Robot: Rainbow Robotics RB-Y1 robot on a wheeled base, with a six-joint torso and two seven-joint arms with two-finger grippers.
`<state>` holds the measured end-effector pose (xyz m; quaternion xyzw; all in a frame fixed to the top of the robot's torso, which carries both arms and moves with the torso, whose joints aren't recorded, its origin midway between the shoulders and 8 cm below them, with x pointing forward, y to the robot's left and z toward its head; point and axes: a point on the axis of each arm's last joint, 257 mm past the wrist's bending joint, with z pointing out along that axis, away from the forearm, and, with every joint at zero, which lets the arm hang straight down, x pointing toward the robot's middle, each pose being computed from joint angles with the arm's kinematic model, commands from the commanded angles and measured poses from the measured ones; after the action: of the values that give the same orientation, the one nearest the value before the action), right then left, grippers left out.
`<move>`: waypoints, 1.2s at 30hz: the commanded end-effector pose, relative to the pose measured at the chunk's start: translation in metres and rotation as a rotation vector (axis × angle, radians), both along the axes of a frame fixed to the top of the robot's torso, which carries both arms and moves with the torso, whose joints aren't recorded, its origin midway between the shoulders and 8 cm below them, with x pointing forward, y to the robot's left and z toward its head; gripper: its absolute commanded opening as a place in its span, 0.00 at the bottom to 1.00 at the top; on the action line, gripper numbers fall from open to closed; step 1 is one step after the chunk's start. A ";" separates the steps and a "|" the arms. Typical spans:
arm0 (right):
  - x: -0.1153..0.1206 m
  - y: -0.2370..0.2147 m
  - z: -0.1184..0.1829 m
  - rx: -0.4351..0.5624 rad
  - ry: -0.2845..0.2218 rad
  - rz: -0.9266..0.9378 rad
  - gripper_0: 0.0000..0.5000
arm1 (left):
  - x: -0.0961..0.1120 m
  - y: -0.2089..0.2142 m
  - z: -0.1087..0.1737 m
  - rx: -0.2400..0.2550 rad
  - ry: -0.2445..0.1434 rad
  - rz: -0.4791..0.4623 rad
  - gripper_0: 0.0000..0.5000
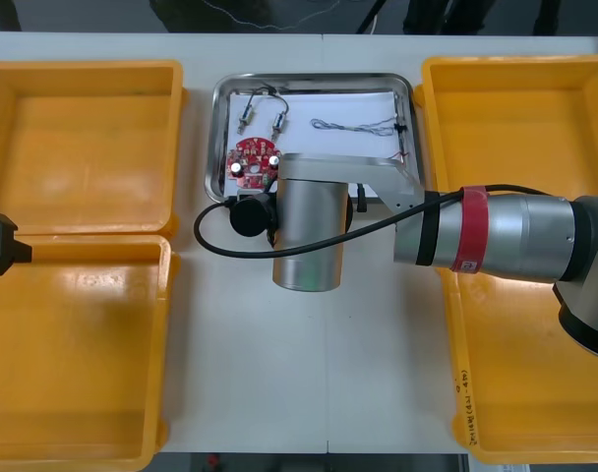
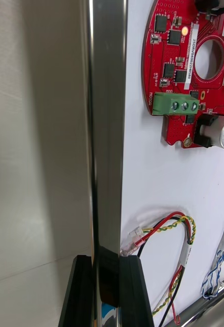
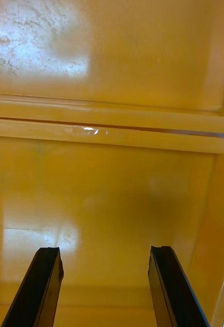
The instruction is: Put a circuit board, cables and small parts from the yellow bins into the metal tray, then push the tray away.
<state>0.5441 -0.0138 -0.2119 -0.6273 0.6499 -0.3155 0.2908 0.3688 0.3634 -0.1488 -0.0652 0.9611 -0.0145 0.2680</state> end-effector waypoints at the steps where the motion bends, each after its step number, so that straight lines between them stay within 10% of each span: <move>1: 0.014 0.022 0.038 -0.040 -0.066 0.074 0.00 | -0.006 0.015 0.013 0.095 -0.016 -0.062 1.00; 36: 0.064 0.029 0.077 -0.003 -0.159 0.104 0.00 | -0.006 0.015 0.013 0.095 -0.016 -0.062 1.00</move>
<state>0.5994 -0.0052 -0.1663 -0.6247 0.6195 -0.3391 0.3331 0.3688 0.3634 -0.1487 -0.0650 0.9611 -0.0144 0.2681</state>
